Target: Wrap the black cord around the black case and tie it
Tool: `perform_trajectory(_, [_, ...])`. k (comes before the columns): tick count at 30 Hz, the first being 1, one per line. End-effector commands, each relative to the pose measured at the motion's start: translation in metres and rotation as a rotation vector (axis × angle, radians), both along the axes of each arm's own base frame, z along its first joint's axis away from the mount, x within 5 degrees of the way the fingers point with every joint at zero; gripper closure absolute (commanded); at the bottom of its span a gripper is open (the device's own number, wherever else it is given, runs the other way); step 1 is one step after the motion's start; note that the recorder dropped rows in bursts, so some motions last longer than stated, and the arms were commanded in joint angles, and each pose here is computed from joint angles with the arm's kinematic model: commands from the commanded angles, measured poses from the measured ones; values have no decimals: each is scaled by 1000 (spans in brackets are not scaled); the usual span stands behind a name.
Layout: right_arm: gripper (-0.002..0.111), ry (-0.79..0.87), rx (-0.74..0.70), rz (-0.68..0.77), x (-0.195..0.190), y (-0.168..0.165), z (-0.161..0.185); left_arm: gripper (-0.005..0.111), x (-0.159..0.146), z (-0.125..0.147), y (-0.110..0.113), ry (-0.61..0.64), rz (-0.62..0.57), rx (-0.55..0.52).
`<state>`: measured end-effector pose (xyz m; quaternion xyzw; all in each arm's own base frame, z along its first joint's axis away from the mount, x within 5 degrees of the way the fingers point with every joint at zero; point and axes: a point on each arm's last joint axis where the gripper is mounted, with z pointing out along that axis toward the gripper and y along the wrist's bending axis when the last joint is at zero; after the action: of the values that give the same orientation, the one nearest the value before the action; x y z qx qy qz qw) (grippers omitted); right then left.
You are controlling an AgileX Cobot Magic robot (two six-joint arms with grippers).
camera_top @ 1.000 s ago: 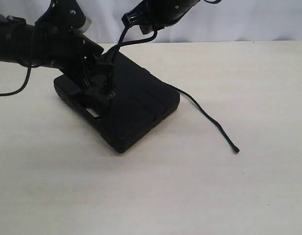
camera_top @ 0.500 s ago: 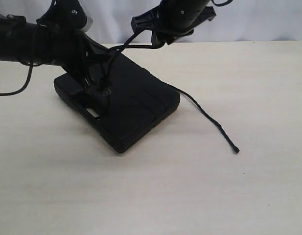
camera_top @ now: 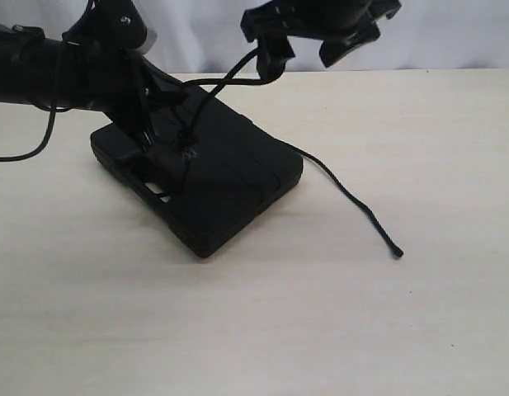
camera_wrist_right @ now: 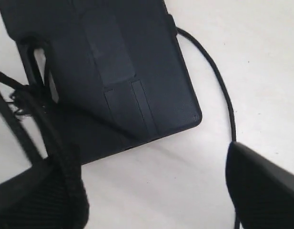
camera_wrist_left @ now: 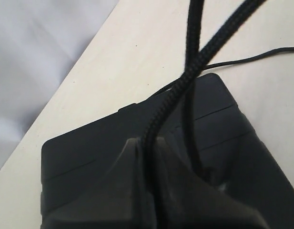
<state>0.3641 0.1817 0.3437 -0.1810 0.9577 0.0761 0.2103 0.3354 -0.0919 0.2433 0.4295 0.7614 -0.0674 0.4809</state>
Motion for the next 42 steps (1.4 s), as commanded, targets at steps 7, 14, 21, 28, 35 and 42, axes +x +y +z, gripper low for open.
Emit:
perform_trajectory(7, [31,-176,-12,585,-28,7,35,107,1,3,0,-2,17,-19])
perform_trajectory(14, [41,-151,-343,585,-33,-22,15,107,2,3,0,-15,9,6])
perform_trajectory(21, [41,-228,-467,661,-80,-9,26,107,3,3,2,-21,29,17])
perform_trajectory(28, [41,-545,-784,797,-103,30,-2,107,3,3,2,-20,26,15])
perform_trajectory(35, [41,-905,-857,1136,-114,61,-48,107,3,3,2,-20,26,15])
perform_trajectory(42, [41,-918,-972,1172,-77,54,-84,107,3,3,2,-20,26,15])
